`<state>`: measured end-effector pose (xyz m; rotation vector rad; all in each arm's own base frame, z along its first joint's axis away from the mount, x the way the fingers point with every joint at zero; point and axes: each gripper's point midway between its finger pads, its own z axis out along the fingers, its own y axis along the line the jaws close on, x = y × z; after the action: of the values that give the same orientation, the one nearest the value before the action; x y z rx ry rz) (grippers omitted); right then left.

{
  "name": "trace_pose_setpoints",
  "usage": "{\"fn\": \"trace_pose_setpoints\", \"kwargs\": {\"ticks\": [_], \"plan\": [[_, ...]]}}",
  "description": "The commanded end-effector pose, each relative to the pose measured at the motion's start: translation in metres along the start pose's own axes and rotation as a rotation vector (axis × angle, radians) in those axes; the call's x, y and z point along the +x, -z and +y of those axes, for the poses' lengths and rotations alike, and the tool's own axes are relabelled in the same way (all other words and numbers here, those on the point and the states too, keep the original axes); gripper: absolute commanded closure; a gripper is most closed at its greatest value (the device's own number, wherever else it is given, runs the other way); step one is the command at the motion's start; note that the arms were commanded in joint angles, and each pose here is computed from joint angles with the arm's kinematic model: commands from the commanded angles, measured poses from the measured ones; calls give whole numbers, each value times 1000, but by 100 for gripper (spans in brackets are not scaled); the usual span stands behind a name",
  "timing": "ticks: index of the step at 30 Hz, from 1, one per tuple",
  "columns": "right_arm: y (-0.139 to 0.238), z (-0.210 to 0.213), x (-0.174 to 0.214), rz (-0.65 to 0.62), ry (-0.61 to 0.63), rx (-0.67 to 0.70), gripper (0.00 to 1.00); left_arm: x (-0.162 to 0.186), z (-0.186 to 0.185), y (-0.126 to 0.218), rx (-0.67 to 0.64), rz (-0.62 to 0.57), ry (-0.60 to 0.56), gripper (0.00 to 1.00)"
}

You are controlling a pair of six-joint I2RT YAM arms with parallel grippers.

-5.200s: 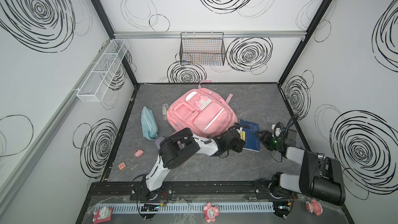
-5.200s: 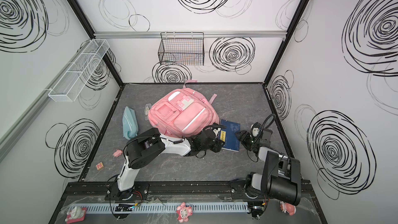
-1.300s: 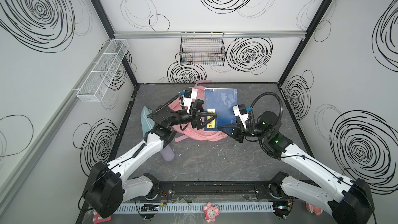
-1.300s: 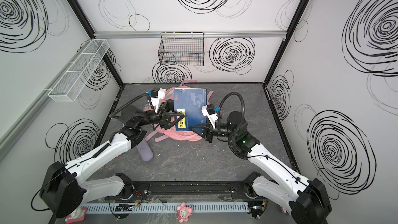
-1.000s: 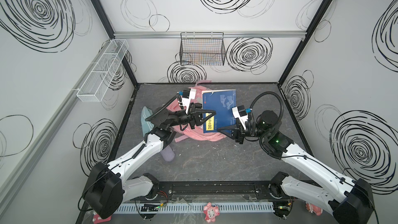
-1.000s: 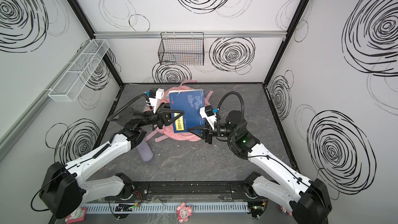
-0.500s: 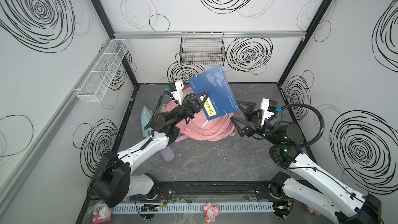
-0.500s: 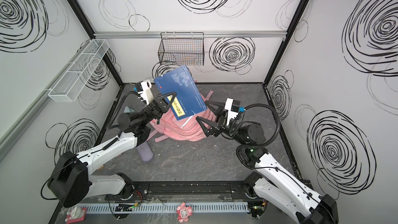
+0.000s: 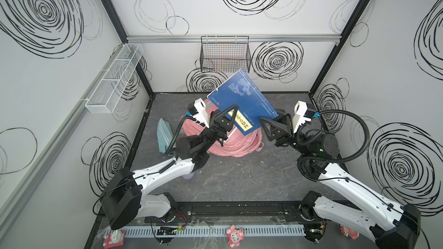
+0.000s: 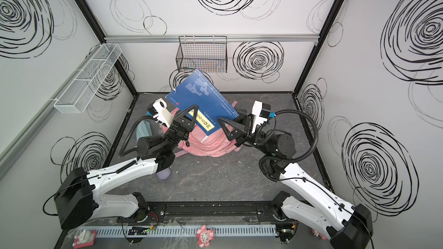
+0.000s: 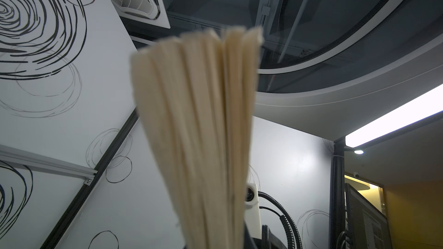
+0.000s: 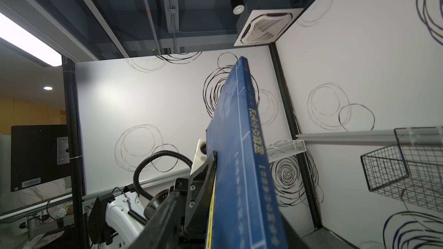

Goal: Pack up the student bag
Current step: 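Raise the blue book high with the right gripper while left gripper releases it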

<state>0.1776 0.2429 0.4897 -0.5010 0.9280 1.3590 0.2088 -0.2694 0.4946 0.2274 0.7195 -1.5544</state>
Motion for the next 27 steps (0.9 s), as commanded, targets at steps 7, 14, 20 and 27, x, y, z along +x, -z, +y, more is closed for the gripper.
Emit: {"fn": "trace_pose_setpoints", "kwargs": {"ticks": [7,14,20,27], "plan": [[19,29,-29,-236,-139,-88,49,-15,-32,8,39,-227,-135,100],[18,27,-28,-244,-150,-66,82,0,-40,7,14,-238,-181,100],[33,4,-40,-227,-51,156,100,-2,-14,19,-148,-187,-234,75],[68,-26,-60,-104,160,492,100,44,64,38,-450,366,-391,46]]}}
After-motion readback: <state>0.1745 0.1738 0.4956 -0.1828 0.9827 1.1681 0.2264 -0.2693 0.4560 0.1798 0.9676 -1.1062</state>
